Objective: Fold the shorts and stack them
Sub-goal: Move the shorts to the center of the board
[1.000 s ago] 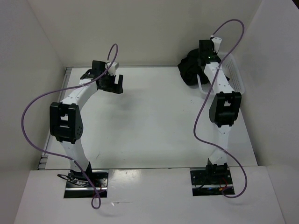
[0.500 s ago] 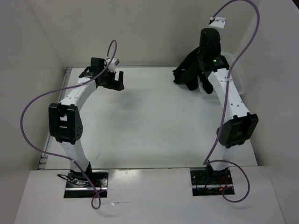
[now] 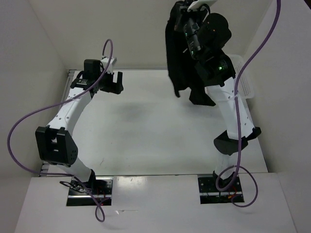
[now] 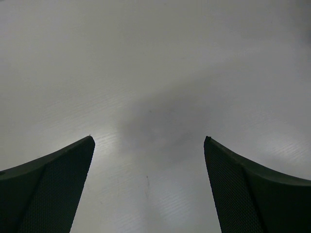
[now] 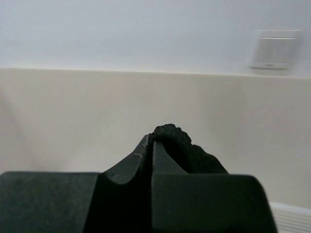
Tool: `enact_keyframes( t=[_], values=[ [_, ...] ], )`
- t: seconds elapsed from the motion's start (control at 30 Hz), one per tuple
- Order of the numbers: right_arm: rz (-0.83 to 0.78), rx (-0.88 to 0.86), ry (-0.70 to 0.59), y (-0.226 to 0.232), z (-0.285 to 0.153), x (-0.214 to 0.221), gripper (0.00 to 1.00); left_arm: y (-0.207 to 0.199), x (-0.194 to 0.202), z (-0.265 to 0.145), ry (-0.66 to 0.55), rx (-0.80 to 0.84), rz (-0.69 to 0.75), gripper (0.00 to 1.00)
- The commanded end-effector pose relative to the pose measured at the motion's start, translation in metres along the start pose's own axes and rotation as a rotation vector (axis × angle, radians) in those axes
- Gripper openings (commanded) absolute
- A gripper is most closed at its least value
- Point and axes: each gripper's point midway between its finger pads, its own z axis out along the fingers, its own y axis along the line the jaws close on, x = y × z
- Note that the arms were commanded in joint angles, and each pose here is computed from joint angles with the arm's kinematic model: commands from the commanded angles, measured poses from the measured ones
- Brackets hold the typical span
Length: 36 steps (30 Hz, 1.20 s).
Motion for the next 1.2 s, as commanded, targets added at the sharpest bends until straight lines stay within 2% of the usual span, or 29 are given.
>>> enact_keyframes(
  t=[0.0,0.03,0.17,0.23,0.37,0.4,0.43,0.47,0.5,0.53,0.57,0.6,0.73,0.77,0.87,0.93,1.0,1.03,1.13,1.17],
  values=[
    [0.127,-0.122,0.034,0.037,0.004,0.009,0.01,0.016,0.010,-0.036,0.002,-0.138,0.003,1.00],
    [0.187,-0.130,0.058,0.045,0.003,0.016,0.01,0.021,0.012,-0.041,0.002,-0.175,0.004,1.00],
    [0.233,-0.091,0.228,0.059,0.008,0.084,0.01,0.057,0.015,-0.065,-0.018,-0.297,-0.036,1.00],
    [0.226,-0.058,0.310,0.061,0.009,0.122,0.01,0.068,0.010,-0.079,-0.049,-0.305,-0.058,1.00],
    [0.175,0.004,0.480,0.064,0.011,0.214,0.01,0.071,0.029,-0.072,-0.002,-0.272,-0.085,1.00],
    [0.158,0.022,0.538,0.066,0.017,0.256,0.07,0.070,0.032,-0.067,0.010,-0.258,-0.089,1.00],
    [0.159,0.014,0.577,0.066,0.021,0.279,0.41,0.068,0.039,-0.062,0.036,-0.242,-0.096,1.00],
    [0.147,0.010,0.625,0.062,0.023,0.304,0.60,0.067,0.047,-0.051,0.072,-0.216,-0.106,1.00],
    [0.132,0.044,0.689,0.048,0.027,0.350,0.77,0.068,0.053,-0.047,0.103,-0.212,-0.114,1.00],
    [0.123,0.065,0.698,0.040,0.029,0.360,0.96,0.064,0.050,-0.043,0.111,-0.202,-0.109,1.00],
    [0.089,0.065,0.711,0.033,0.028,0.366,0.99,0.060,0.057,-0.034,0.151,-0.186,-0.109,1.00],
    [0.090,0.071,0.716,0.026,0.029,0.370,0.99,0.054,0.067,-0.032,0.192,-0.173,-0.112,1.00],
    [0.110,-0.106,0.763,0.029,0.011,0.355,0.99,0.018,0.081,-0.029,0.239,-0.064,-0.094,1.00],
    [0.113,-0.148,0.782,0.035,0.004,0.356,0.99,-0.004,0.088,-0.028,0.267,0.007,-0.086,1.00],
    [0.157,-0.316,0.892,0.060,-0.028,0.383,0.90,-0.042,0.113,-0.024,0.340,0.112,-0.060,1.00],
    [0.190,-0.394,0.973,0.070,-0.052,0.398,0.86,-0.054,0.133,-0.018,0.398,0.131,-0.045,1.00],
    [0.204,-0.390,1.041,0.070,-0.069,0.420,0.85,-0.060,0.139,-0.017,0.415,0.134,-0.028,1.00],
    [0.203,-0.389,1.050,0.068,-0.075,0.416,0.85,-0.060,0.139,-0.017,0.415,0.134,-0.028,1.00],
    [0.134,-0.383,1.132,0.053,-0.107,0.442,0.85,-0.059,0.148,-0.014,0.435,0.134,-0.032,1.00],
    [0.130,-0.411,1.138,0.053,-0.117,0.436,0.85,-0.059,0.146,-0.013,0.426,0.134,-0.030,1.00]
  ],
)
